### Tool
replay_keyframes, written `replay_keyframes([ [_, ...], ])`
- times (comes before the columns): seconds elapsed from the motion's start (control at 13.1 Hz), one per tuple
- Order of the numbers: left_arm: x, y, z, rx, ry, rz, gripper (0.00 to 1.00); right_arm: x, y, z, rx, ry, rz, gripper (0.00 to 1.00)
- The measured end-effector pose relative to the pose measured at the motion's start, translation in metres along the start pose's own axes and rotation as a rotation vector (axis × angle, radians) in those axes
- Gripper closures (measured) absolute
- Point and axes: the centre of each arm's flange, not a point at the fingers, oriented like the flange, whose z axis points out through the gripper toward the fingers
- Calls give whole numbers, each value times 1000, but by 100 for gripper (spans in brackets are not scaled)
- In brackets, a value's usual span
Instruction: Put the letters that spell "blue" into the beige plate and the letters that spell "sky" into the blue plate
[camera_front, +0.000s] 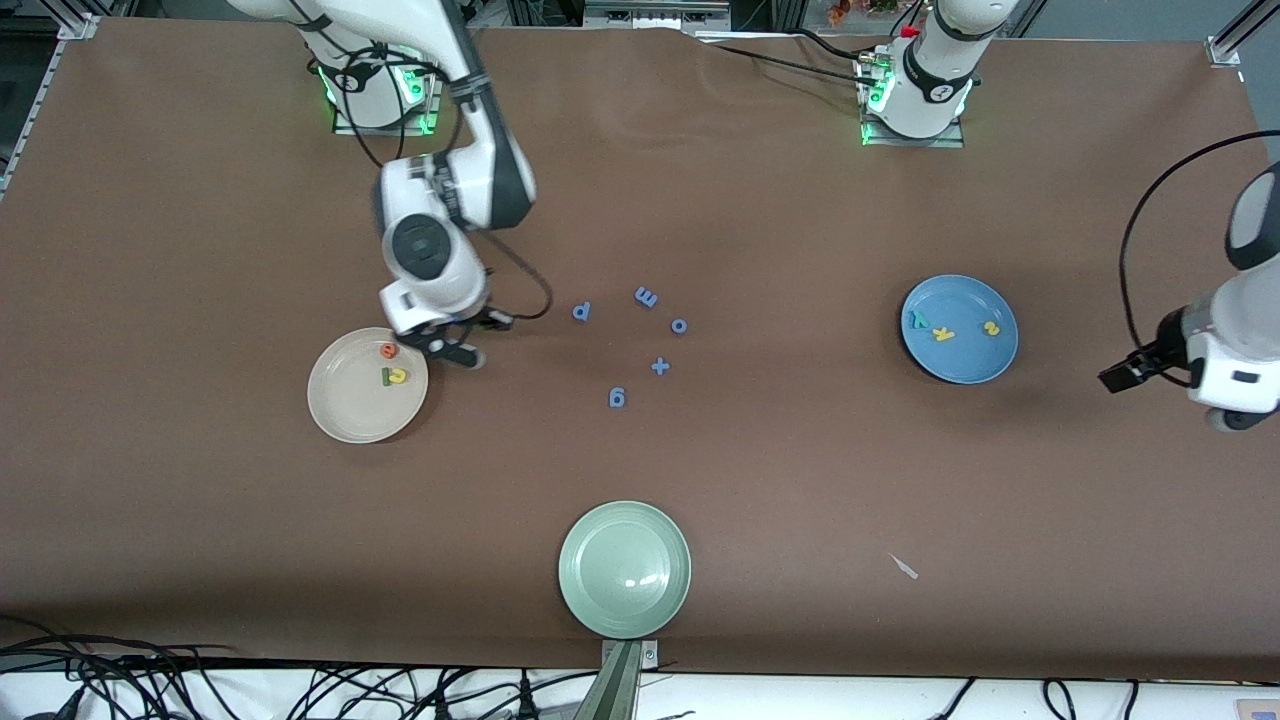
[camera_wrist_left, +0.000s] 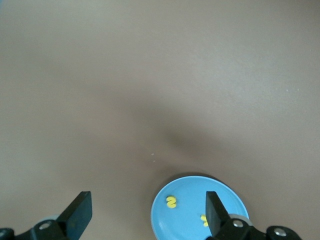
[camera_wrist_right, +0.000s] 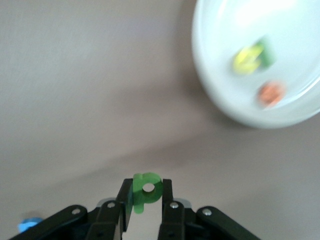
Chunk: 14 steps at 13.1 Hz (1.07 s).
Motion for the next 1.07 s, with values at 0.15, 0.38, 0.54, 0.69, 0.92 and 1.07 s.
replay_keyframes([
  [0.15, 4, -19, -33, -1, -16, 4, 0, 43, 58, -6, 9, -15, -98, 73],
  [0.38, 1, -37, -72, -54, -40, 46, 0, 73, 104, 9, 0, -9, -143, 73],
  [0.54, -5, -49, -89, -92, -67, 73, 0, 77, 104, 19, -18, 9, -151, 70],
  [0.69, -12, -61, -106, -130, -94, 89, 0, 82, 108, 24, -25, 19, -157, 53],
  [0.92, -37, -62, -147, -186, -76, 72, 0, 94, 120, 15, -14, 36, -159, 26],
  [1.07, -53, -54, -168, -185, -45, 77, 0, 98, 117, 6, -8, 52, -163, 18],
])
